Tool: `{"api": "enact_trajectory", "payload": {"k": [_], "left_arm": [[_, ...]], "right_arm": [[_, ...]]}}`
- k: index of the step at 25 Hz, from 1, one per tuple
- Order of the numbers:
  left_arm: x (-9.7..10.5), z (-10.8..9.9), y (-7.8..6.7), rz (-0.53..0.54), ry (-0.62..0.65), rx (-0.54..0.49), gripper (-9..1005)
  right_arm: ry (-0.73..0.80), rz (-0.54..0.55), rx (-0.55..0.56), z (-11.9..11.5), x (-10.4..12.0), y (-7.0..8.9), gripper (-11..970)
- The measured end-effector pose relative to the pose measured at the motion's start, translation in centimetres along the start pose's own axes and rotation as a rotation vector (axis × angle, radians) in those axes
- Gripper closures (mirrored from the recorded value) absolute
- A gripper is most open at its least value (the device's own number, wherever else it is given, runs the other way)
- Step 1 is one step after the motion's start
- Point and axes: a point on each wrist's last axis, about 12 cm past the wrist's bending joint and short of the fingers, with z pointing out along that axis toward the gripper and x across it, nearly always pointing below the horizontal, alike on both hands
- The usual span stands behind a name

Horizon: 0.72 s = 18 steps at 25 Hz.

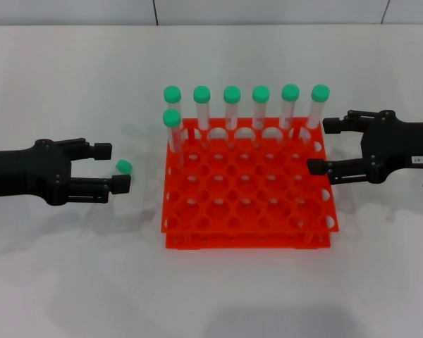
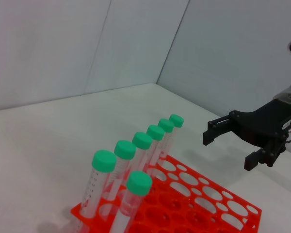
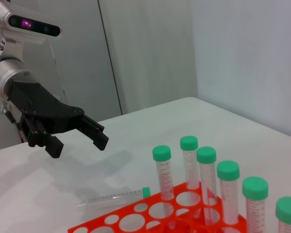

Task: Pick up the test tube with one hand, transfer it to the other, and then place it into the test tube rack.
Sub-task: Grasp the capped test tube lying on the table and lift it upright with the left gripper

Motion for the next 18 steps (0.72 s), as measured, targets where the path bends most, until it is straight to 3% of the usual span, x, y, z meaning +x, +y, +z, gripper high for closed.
{"api": "enact_trajectory", "payload": {"k": [18], "left_arm": [[-0.61, -0.39, 0.47, -0.020, 0.049, -0.016, 115]], "right_arm": [[-0.014, -0.001, 0.009, -0.01, -0.24, -0.12, 100]]}}
